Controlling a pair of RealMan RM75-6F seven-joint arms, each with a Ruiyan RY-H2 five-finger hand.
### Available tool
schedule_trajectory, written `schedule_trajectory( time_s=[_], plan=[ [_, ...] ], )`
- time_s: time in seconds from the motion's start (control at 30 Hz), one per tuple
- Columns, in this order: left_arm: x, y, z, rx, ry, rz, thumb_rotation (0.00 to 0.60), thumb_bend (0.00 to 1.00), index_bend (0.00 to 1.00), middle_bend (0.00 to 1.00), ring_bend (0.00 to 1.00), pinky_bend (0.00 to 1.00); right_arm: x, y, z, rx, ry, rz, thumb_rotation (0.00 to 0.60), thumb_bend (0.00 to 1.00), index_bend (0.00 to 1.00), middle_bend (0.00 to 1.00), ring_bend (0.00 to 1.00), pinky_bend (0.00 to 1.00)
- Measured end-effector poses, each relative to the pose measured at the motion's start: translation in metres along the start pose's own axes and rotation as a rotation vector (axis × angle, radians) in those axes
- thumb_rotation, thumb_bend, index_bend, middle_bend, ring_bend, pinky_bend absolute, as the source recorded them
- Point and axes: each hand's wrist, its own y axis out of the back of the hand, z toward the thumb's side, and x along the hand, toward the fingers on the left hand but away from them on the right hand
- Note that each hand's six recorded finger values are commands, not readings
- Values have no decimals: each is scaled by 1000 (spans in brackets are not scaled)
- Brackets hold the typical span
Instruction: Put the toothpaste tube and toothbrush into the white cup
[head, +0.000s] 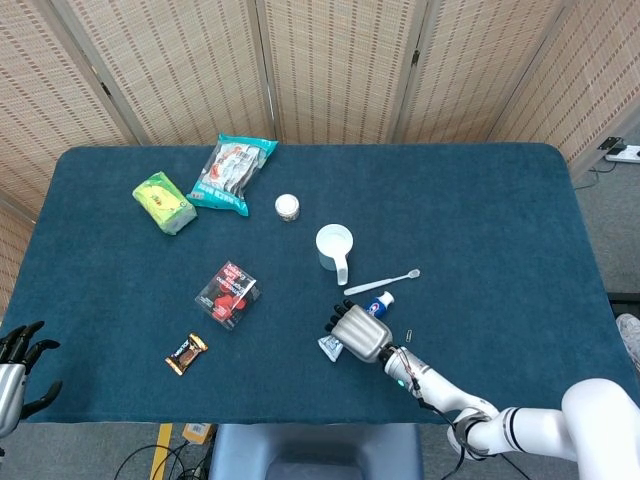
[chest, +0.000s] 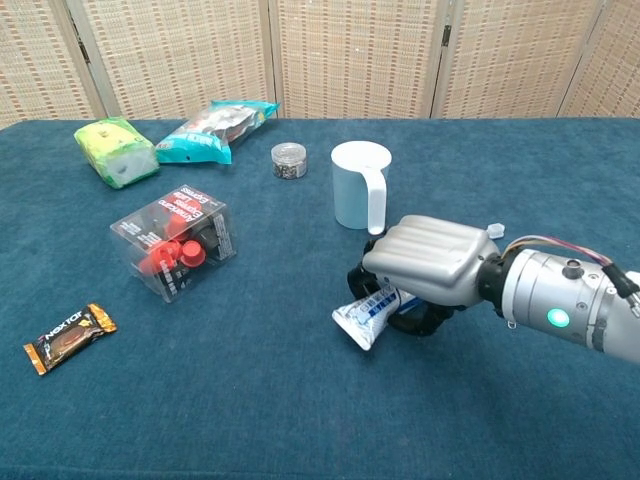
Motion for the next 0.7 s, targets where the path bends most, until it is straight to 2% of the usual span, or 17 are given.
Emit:
schedule_trajectory(
  time_s=[0.13,0.37,0.7],
  plan=[
    [0,1,0,-1,-1,3,600,310,350,146,124,194,8,19,-6,-85,-9,-76,600,414,745,507,330,345],
    [2,0,5,-2,-14,0,600,310,350,146,125,194,29,65,-20,-308,-22,-225,600,446,773,530,331,357],
    [3,0,5,-3,-10,1,600,310,350,146,124,194,33,119,-35,-640,-1,-373,600,449,773,530,331,357]
  ],
)
